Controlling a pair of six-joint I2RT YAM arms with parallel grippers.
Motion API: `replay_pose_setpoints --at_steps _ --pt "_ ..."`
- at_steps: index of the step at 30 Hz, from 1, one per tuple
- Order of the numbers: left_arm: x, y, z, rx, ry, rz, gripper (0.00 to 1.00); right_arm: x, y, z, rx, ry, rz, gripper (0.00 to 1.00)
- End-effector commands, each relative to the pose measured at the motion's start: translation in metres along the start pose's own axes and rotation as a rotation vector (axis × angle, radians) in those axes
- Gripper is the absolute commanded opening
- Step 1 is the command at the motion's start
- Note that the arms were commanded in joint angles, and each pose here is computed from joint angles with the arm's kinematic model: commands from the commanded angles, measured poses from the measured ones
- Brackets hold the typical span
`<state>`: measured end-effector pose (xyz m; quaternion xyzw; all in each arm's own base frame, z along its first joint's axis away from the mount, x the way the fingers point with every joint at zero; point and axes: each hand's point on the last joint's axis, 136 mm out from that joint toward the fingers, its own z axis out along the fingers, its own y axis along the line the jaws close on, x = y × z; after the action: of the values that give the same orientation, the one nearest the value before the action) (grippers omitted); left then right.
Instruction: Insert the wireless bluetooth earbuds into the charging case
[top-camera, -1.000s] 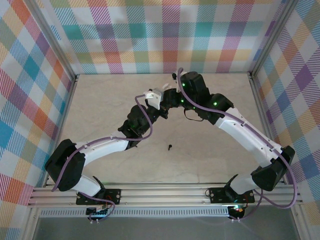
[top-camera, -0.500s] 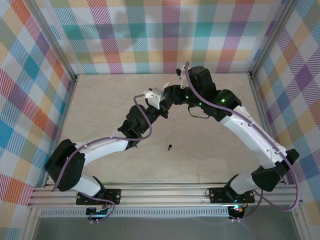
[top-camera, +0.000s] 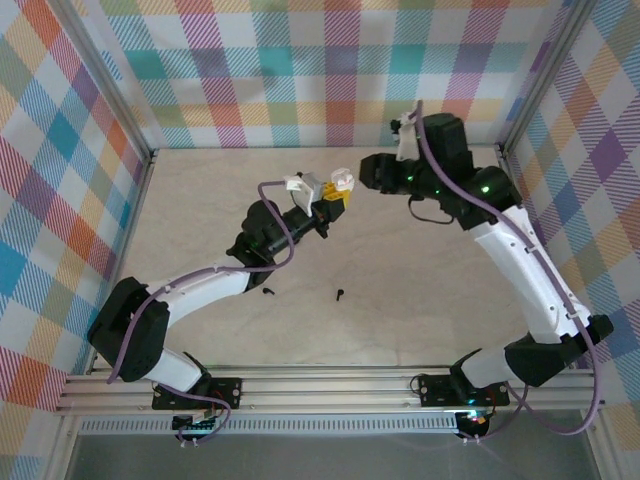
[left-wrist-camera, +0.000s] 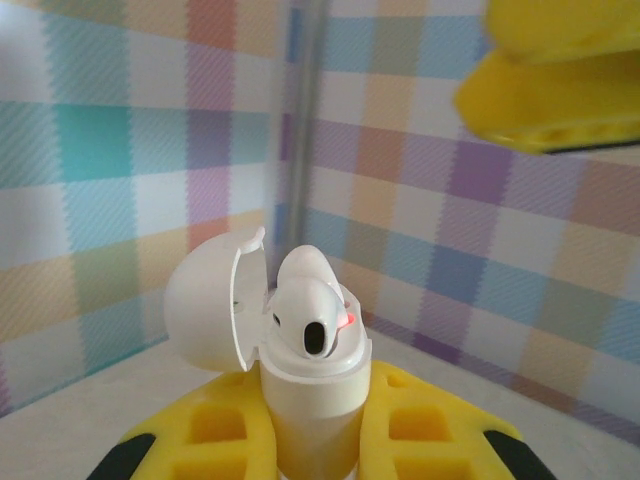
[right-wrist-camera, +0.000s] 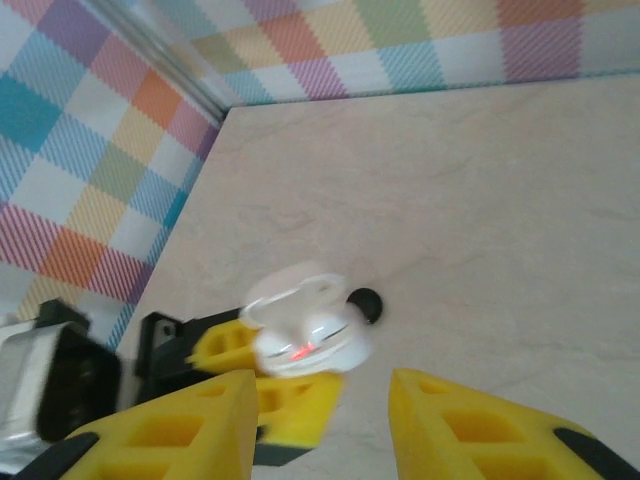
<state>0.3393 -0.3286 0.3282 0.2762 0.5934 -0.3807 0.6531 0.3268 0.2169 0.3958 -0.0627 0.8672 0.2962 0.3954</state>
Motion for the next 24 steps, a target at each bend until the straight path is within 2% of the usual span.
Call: replay_pose_setpoints --at_steps 1,5,9,11,19,24 --pt "-0.009 -0.04 -0.01 0.294 0.018 -0.008 0.0 0.004 -0.006 -0.005 -0.073 0.07 0.043 0.38" --pt "-0.001 -0.058 -0.017 0.417 0.086 0.009 0.0 0.017 0.009 0.013 -0.22 0.176 0.072 0.36" --pt "0.005 -0.062 -0.022 0.438 0.128 0.035 0.0 0.036 0.032 0.032 -0.417 0.292 0.131 0.36" --pt "0.006 -0.062 -0.021 0.445 0.141 0.037 0.0 0.042 0.036 0.036 -0.466 0.32 0.147 0.37" --pt "0.004 -0.068 -0.018 0.493 0.14 0.019 0.0 0.051 0.019 0.041 -0.381 0.302 0.086 0.43" --pt "0.004 -0.06 -0.011 0.448 0.15 0.004 0.0 0.061 0.026 0.04 -0.44 0.356 0.086 0.38"
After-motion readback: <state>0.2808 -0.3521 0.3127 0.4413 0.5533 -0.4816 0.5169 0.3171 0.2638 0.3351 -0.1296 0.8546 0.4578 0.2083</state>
